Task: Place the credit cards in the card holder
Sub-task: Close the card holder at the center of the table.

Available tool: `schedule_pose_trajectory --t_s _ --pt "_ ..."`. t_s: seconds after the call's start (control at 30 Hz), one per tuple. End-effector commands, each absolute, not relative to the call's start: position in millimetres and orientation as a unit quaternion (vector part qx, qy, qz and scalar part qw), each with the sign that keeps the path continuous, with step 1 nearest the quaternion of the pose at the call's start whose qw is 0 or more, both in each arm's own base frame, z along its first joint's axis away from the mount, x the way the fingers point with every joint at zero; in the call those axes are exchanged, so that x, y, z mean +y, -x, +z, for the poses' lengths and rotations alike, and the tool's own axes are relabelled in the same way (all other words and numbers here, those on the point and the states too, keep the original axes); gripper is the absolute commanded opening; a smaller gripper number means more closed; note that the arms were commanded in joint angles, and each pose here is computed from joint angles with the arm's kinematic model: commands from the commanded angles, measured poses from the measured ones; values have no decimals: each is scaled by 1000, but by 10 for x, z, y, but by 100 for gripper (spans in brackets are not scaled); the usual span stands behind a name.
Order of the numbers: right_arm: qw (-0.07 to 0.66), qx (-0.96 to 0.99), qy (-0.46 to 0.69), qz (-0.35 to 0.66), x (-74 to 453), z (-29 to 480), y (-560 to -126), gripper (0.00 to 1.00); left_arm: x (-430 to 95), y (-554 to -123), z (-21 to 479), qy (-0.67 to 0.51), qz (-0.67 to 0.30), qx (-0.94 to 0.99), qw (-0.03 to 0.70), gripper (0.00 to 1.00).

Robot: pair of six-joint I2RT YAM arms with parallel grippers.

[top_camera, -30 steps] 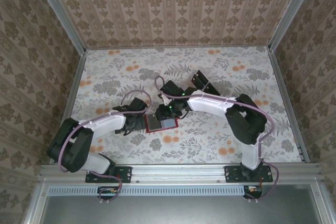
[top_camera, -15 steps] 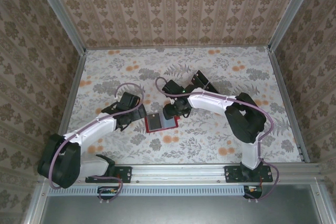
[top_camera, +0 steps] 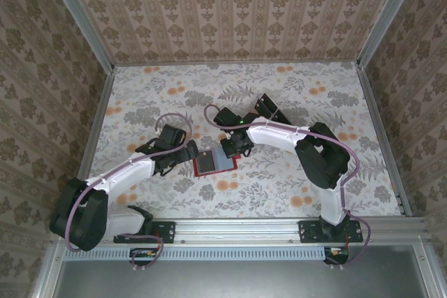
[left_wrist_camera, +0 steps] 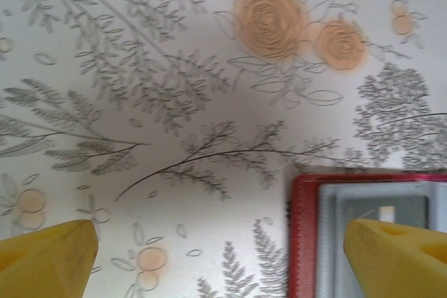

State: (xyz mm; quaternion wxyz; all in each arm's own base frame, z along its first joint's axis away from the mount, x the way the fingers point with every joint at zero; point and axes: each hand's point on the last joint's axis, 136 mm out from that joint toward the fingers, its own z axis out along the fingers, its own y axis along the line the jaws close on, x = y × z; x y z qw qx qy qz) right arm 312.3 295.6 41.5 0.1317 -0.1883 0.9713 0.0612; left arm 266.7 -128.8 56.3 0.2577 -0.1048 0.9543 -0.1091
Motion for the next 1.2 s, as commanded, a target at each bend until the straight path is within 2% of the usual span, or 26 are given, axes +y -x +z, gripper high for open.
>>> schedule_pose_trajectory --t_s 0.0,0.17,0.2,0.27,0.3,0.33,0.73,0.83,0.93,1.07,1.17 --pt "133 972 188 48 2841 493 -3054 3 -1481 -2718 631 83 -156 947 270 100" --pt "138 972 182 49 2793 521 -3035 0 -1655 -2741 639 64 -169 946 268 100" --pt "139 972 181 50 2789 531 -3040 4 -1685 -2743 632 60 -169 947 266 100" --pt "143 972 180 53 2798 562 -3040 38 -1735 -2750 631 55 -170 947 265 100" --pt "145 971 180 53 2797 580 -3047 49 -1763 -2756 632 53 -172 947 265 100" --pt "147 971 181 53 2796 596 -3048 53 -1777 -2760 627 52 -171 948 265 100" --pt "130 971 200 19 2706 493 -3009 55 -1814 -2765 613 48 -167 948 265 100" --pt "126 971 201 7 2674 445 -3009 53 -1814 -2772 620 48 -166 948 267 100" --pt "126 972 201 -1 2644 427 -3015 45 -1809 -2764 610 48 -165 949 265 100" --pt "128 971 201 -5 2620 428 -3016 27 -1809 -2756 611 48 -166 948 266 100" --pt "129 971 200 -7 2608 433 -3017 18 -1805 -2753 612 48 -166 948 266 100"
